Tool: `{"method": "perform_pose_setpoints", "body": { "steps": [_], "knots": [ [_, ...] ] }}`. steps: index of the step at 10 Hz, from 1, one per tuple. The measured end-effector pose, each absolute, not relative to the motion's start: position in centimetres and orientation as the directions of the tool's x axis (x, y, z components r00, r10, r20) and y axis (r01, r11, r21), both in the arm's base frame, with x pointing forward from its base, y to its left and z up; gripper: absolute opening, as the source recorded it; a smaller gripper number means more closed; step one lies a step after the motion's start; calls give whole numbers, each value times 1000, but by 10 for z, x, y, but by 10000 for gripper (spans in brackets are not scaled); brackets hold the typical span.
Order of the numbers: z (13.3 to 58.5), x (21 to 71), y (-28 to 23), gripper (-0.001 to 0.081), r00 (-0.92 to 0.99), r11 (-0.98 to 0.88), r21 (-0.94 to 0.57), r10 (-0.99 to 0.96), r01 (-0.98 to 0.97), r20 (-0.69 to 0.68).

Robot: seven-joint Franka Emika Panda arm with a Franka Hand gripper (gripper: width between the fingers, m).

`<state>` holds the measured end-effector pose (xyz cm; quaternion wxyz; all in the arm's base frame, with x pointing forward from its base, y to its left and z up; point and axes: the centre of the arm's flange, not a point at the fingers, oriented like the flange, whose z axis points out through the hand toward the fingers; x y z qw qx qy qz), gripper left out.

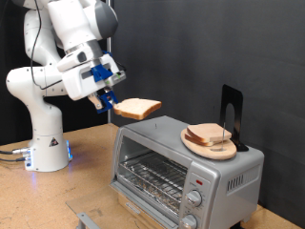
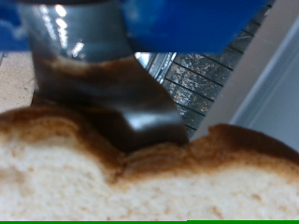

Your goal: Make a piece of toast with the oven

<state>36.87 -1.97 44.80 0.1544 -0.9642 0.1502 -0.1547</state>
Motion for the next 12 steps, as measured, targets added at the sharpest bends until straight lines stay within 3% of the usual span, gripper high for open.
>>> {"method": "perform_pose_setpoints", "body": {
  "steps": [4,12],
  "knots": [
    [442,366,-18,400,922,-918,-343,-293,-198,253],
    [364,388,-55,400,962,-975,-211,-127,-75,243]
  ]
}}
